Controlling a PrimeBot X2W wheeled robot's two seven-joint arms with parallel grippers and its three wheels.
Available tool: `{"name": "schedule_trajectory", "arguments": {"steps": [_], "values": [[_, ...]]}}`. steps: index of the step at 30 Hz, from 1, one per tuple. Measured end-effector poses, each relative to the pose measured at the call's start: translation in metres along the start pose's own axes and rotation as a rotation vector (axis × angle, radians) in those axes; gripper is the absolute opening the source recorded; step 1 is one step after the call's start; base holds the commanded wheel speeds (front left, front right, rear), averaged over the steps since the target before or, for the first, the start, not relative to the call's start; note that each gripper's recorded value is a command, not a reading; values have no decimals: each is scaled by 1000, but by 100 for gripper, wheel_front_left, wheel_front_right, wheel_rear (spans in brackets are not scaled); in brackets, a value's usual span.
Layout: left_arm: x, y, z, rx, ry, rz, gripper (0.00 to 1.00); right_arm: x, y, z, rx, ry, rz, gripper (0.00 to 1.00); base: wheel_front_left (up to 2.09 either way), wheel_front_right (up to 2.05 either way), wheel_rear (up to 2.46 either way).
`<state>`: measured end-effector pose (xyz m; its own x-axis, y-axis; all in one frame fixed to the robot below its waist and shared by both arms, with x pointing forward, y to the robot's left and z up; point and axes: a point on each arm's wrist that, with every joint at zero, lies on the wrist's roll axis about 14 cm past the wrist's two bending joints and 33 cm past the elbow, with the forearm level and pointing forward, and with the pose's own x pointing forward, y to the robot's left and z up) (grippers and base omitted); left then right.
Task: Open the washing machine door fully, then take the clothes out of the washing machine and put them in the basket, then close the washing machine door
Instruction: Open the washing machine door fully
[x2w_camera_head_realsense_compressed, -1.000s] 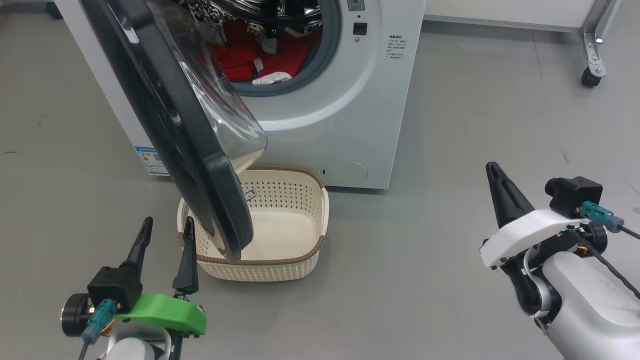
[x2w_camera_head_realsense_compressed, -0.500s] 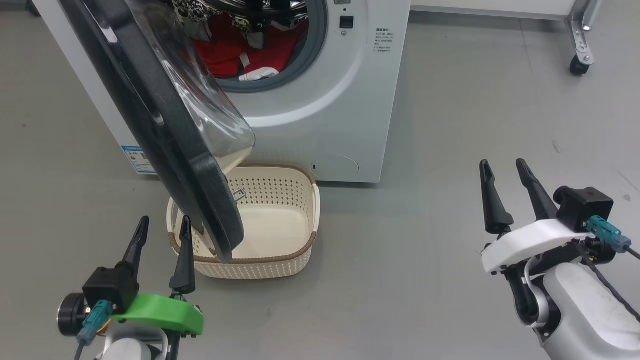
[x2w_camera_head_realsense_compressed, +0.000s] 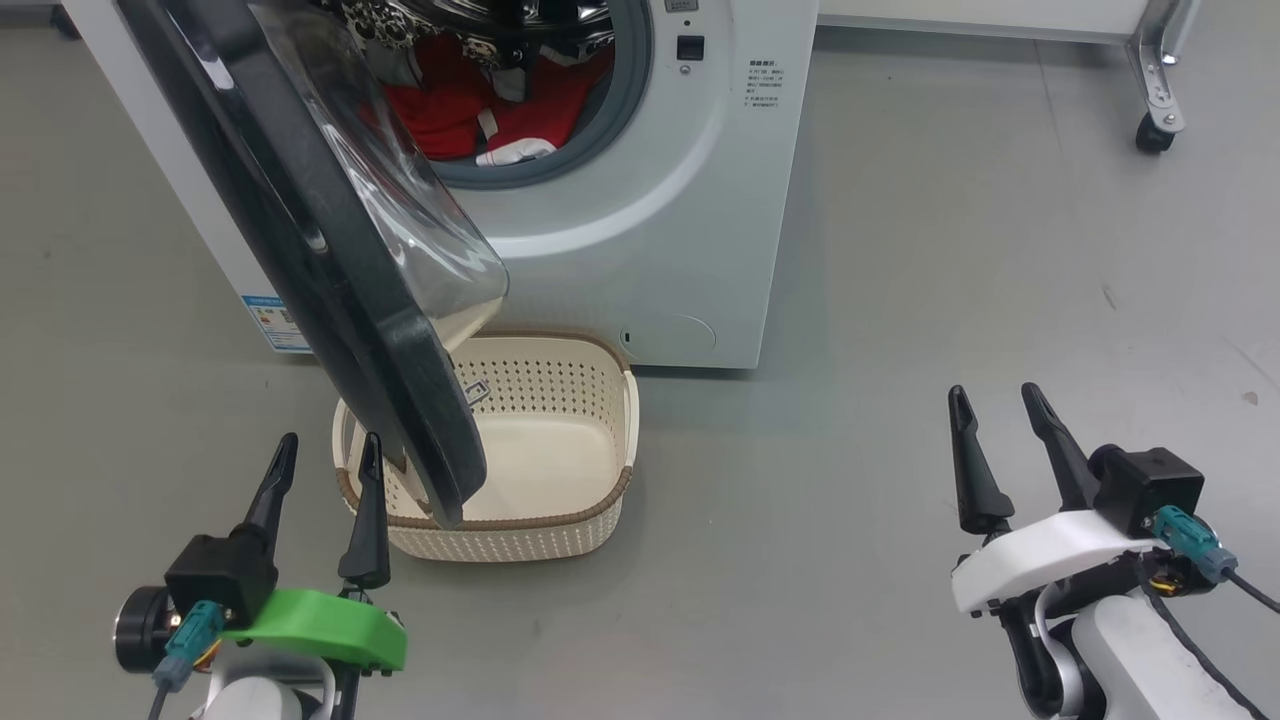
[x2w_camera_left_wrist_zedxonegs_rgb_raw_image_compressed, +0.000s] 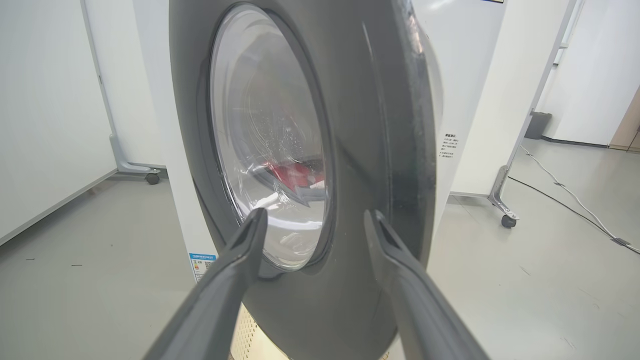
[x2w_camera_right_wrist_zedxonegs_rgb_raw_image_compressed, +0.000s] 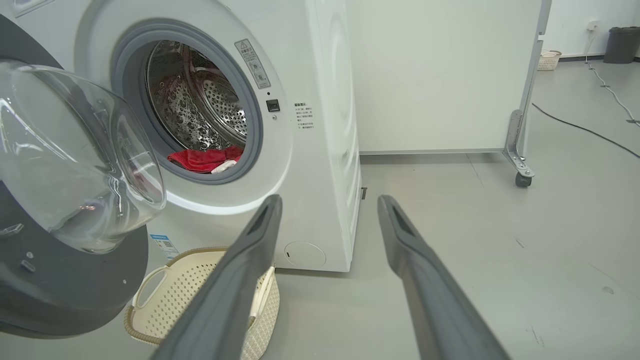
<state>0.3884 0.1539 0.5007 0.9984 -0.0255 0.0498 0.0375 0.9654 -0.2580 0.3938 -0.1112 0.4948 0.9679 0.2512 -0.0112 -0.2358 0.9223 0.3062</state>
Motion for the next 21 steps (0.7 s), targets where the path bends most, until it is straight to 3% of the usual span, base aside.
{"name": "schedule_trajectory", "arguments": {"steps": [21], "values": [[-6, -1, -4, 0, 14, -4, 100, -19, 3, -10, -61, 11, 1, 100, 0, 0, 0]]}}
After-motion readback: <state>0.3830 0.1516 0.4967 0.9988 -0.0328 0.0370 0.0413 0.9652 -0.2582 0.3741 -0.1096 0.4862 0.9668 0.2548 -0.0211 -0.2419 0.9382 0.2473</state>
